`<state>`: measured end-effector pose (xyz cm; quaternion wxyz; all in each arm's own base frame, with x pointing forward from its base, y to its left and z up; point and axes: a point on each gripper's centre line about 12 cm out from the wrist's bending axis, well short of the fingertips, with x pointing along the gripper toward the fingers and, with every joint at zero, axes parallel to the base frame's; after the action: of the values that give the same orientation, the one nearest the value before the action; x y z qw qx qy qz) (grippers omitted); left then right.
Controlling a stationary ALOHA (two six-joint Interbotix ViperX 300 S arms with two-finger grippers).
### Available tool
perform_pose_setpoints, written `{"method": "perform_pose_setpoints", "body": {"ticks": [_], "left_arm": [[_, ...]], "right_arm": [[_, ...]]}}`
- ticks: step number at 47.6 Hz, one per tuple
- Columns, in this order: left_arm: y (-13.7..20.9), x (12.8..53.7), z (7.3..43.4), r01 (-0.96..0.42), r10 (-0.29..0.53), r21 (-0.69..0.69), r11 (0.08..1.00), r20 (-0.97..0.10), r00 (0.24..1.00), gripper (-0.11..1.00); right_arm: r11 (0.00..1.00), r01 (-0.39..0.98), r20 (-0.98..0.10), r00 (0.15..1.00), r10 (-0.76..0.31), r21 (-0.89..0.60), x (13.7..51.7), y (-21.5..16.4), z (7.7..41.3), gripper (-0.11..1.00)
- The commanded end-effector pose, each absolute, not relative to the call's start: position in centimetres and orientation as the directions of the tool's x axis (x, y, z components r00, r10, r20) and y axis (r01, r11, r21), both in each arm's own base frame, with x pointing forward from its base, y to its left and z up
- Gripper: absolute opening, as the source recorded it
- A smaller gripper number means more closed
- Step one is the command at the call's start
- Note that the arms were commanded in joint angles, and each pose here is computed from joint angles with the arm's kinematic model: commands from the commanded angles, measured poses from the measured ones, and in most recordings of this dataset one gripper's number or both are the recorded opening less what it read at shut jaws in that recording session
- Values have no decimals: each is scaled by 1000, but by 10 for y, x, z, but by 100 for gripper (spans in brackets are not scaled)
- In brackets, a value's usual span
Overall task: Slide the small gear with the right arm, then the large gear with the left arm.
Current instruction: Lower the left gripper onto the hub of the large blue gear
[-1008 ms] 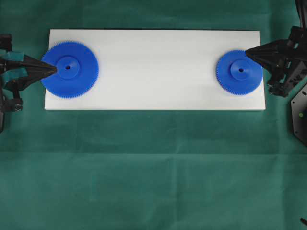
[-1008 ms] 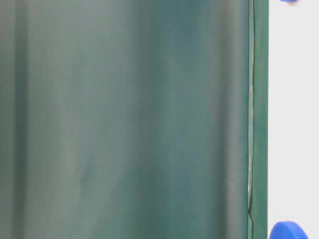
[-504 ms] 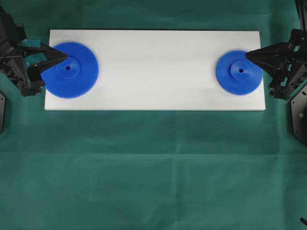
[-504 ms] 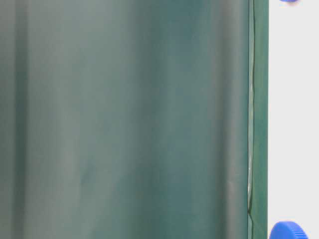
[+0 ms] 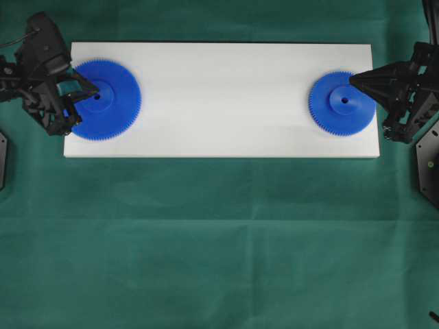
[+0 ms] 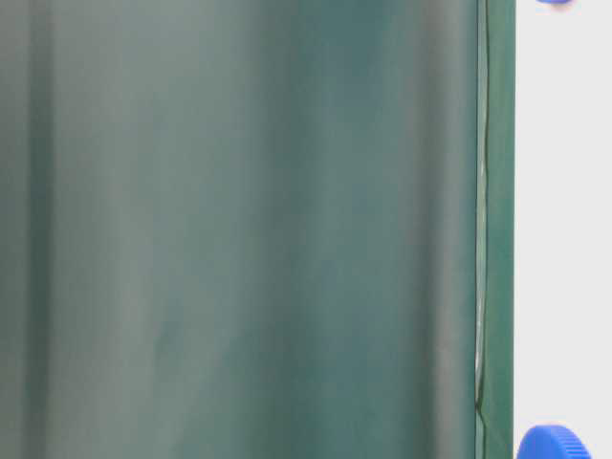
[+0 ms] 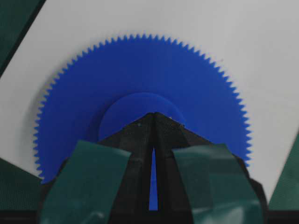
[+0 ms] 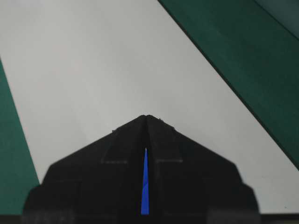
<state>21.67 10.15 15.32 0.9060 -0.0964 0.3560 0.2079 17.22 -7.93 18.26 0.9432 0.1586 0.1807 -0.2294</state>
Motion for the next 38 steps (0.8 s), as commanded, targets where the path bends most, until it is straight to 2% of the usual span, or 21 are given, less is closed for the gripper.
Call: {"method": "perform_pose_setpoints", "body": {"ticks": [1,19,38], "left_arm": [[107,223,154,-452,314,-24,892,-686,656,0],[111,227,129,-462,287,-22,886,-758,586,0],[113,231,117,-464,271,-23,886,-786,555,0]], "right_arm": [[850,480,-398,838,-372,217,175,-79,187,50],[852,476,-400,840,-367,219,176,-78,187,50],[856,468,-400,843,-359,220,177,-77,187,50]]}}
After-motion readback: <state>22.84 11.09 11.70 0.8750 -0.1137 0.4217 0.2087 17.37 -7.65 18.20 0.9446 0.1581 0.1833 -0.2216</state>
